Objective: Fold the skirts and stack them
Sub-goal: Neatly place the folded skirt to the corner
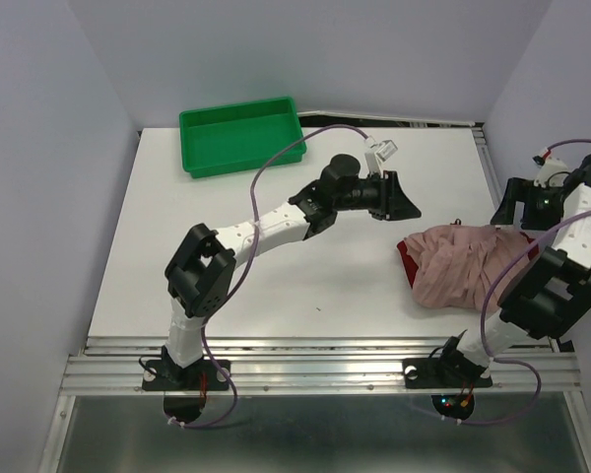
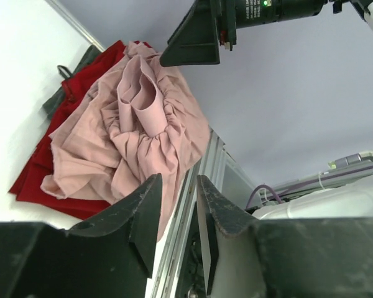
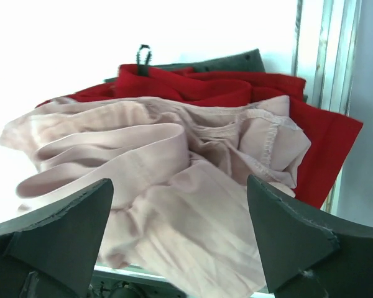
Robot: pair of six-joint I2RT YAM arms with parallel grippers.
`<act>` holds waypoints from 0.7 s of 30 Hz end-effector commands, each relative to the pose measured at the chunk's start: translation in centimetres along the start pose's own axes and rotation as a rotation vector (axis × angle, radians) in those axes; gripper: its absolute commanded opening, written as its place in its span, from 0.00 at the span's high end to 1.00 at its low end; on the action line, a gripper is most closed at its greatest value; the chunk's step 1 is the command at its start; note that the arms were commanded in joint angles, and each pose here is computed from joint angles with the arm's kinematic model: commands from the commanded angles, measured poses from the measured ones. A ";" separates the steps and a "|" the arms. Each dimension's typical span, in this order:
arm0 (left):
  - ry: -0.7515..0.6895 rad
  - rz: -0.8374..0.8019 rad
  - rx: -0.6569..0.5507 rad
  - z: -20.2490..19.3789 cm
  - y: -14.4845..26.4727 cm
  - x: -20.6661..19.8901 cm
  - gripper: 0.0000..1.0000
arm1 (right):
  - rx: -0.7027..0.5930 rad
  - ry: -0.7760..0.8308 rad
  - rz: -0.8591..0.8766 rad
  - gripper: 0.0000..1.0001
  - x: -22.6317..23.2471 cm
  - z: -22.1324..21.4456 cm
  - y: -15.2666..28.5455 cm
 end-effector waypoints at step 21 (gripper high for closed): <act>-0.028 0.130 -0.109 3.8 8.7 3.7 0.61 | 0.110 0.093 0.316 0.62 7.7 -3.6 -1.7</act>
Point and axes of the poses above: each gripper's point midway between its finger pads, its own y axis back along the fingers, its own x axis along the line the jaws close on, z = x × y, the point moved 8 cm from there along y, back along the fingers, and after that the axes turned 7 degrees about -y, right-handed, at the moved point
